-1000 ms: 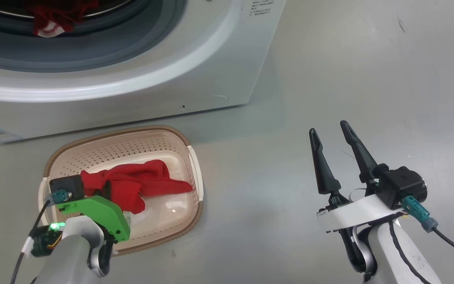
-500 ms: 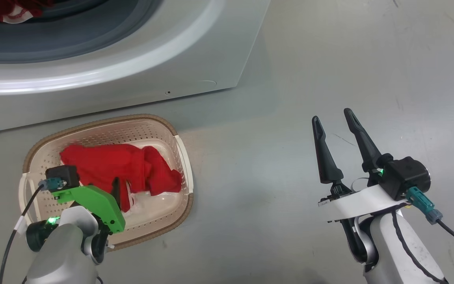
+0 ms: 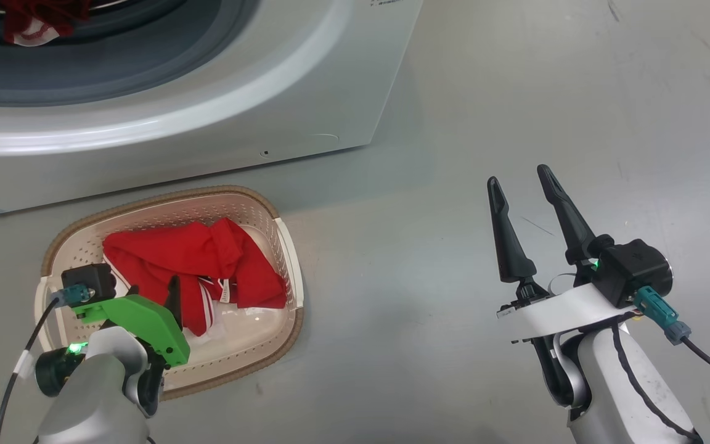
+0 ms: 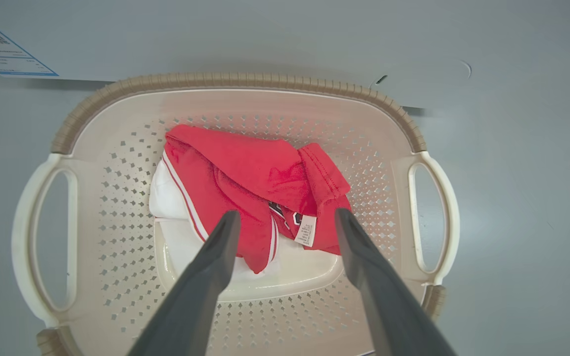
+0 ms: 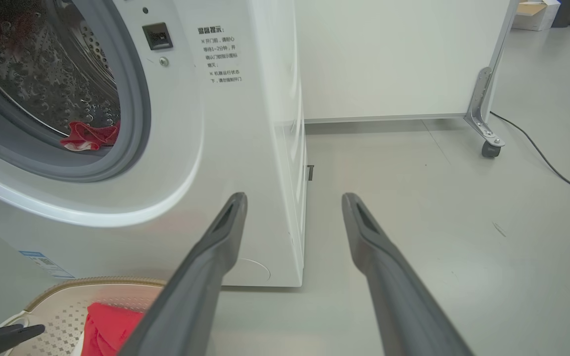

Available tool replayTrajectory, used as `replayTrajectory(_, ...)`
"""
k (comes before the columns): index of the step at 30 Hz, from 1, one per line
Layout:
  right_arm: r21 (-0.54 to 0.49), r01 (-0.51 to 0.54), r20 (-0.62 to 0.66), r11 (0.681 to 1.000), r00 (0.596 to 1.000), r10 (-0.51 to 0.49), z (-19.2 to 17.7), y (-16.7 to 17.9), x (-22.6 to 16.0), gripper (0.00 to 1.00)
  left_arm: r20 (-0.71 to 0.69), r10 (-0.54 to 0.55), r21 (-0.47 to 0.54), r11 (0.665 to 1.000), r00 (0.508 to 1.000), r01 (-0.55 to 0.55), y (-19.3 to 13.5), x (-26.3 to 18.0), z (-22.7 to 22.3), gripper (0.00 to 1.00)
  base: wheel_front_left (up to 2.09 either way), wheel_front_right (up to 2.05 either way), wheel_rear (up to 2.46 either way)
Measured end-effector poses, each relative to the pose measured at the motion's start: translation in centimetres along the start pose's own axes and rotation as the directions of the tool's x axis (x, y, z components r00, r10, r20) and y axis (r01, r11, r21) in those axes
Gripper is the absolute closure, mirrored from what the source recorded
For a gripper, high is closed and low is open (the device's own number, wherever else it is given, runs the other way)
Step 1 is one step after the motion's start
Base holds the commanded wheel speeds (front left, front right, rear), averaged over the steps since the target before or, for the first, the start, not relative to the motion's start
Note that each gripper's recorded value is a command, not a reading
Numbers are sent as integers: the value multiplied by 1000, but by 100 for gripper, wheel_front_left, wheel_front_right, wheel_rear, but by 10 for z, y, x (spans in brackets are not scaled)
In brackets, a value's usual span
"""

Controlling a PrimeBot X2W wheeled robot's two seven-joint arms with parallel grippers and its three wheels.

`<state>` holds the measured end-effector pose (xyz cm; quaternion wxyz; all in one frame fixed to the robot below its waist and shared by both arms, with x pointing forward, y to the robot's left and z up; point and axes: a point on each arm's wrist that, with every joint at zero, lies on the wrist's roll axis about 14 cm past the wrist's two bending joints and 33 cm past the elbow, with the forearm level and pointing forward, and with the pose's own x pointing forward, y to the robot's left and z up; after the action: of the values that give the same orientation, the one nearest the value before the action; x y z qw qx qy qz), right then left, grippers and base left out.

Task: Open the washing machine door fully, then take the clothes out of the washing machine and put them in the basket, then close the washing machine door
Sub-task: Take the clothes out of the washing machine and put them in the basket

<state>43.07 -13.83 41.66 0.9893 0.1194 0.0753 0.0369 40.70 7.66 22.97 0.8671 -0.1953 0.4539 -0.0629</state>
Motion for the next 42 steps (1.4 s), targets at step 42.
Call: replayTrajectory(42, -44, -67, 117, 997, 991, 72, 45, 27, -29, 0, 727, -200, 217, 975, 657, 57, -49, -157, 176, 0, 0, 0, 0)
